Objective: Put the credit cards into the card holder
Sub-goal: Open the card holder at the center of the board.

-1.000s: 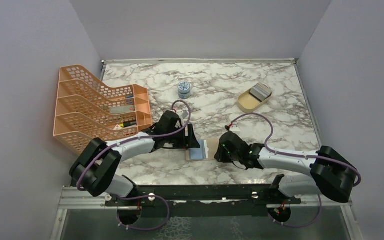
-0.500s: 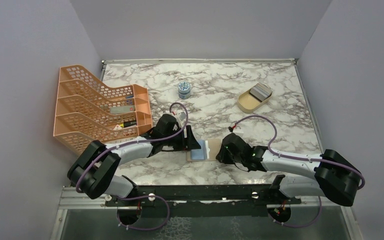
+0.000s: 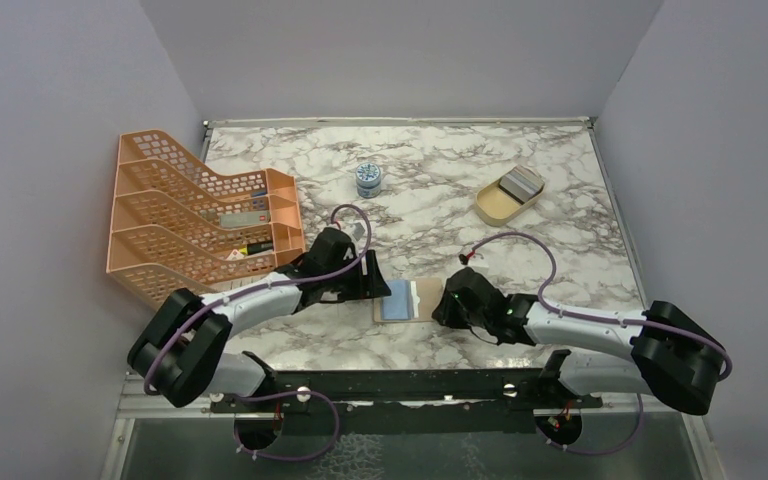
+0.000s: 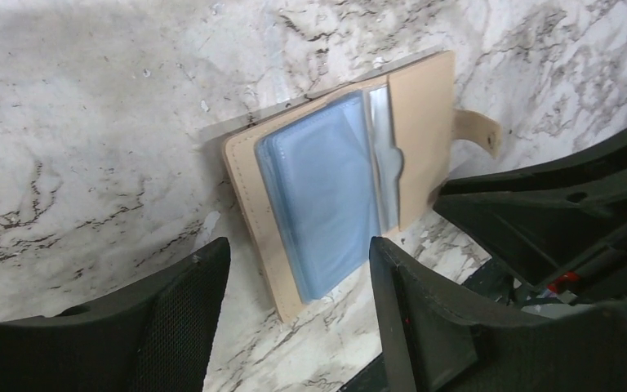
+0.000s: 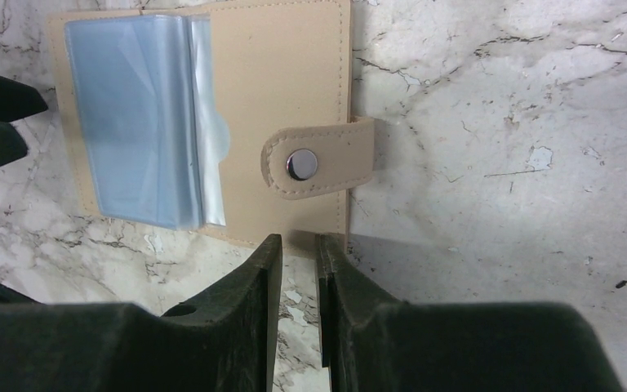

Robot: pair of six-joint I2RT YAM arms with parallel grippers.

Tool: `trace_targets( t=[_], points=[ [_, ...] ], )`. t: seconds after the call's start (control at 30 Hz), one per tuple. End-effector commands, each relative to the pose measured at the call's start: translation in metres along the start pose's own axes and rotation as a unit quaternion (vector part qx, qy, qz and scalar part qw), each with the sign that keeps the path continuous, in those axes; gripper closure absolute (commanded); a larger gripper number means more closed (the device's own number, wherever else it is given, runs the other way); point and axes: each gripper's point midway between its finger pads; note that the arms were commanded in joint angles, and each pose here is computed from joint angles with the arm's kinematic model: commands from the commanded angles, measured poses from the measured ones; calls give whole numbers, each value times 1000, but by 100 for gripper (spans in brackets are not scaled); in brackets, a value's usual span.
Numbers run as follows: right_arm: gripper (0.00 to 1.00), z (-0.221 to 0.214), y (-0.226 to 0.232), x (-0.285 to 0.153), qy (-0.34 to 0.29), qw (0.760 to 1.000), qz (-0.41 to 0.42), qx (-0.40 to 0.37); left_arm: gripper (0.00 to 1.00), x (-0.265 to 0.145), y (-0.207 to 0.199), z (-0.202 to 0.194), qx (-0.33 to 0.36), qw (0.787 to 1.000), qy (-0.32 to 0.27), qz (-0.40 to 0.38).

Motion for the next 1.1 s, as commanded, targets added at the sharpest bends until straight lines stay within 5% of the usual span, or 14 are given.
trace_targets(
  t=[0.0,0.23,0.47,0.77,1.07],
  points=[
    [78,-8,-18,1,3,1000,-26,-4,35,9,0,-2,-9,1000,-3,-16],
    [78,-7,-18,1,1,1000,-25,-6,38,21,-6,-5,-34,998,-3,-50],
    [78,-5,-15,-1,-2,1000,-18,-6,57,11,-24,0,-47,994,-20,-96],
    [78,0,-1,-5,-2,1000,2,-6,71,7,-29,3,-49,992,-34,-108],
    [64,15,48,-23,0,996,89,-14,84,9,-30,3,-50,992,-29,-114]
  ],
)
Point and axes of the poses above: each gripper's point midway between its finger pads, its own x axis out along the fingers, its own y axis along the line the jaws close on, z = x × y, and after that the axes turned 6 degrees about x, right-handed
